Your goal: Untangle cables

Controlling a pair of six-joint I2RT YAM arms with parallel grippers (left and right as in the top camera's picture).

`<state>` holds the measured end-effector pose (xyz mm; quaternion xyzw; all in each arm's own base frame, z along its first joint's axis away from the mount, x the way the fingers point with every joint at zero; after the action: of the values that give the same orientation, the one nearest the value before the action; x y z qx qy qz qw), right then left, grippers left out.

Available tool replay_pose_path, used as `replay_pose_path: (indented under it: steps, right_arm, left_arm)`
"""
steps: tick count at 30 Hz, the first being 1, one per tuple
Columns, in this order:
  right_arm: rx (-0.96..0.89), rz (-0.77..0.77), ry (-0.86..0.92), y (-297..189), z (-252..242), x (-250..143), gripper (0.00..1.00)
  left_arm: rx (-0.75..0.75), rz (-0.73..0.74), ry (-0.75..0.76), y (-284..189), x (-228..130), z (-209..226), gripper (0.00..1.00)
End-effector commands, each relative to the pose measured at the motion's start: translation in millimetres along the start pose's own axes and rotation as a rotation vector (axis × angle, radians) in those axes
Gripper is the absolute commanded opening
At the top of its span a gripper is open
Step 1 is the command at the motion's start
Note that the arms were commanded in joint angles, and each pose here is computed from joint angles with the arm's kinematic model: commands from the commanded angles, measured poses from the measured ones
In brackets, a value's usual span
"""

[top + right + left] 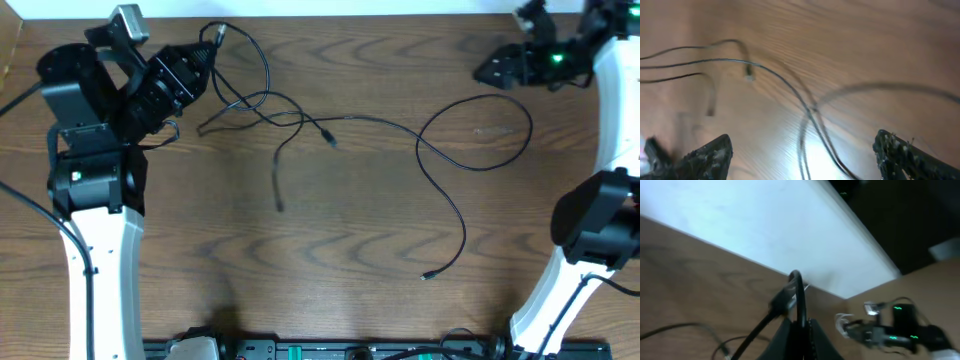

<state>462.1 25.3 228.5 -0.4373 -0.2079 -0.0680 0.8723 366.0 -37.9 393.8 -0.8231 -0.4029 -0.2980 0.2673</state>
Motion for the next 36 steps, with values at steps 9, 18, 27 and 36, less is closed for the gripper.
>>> replay_pose_path:
  steps: [9,18,27,36]
  right_arm:
    - [0.205,0.058,-0.415,64.9,120.8,-1.3,0.92]
    - [0.438,0.009,-0.551,48.8,183.7,-10.9,0.91]
    - [0.553,-0.019,-0.752,52.3,246.4,-25.0,0.92]
    - [0.428,0.012,-0.836,117.1,283.9,-29.1,0.89]
  left_arm:
    - [-0.24,-0.024,0.001,-27.0,12.1,-63.1,0.07]
    - [-0.345,-0.101,0.22,-35.8,25.9,-88.2,0.08]
    - [-0.342,-0.096,0.209,-33.5,25.8,-85.8,0.07]
    - [-0.346,-0.09,0.191,-33.6,25.3,-86.2,0.07]
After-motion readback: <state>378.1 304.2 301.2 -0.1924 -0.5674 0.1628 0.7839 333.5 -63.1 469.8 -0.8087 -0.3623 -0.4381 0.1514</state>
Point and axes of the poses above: each gripper's point midway between its finger pads, its own y axis out along the fingers, its own z axis along the line the jaws close on, x = y × z, the point moved 3 cm from there along -y, back along the fingers, and after that the axes turned 7 degrees about y, right-handed, at the moved point
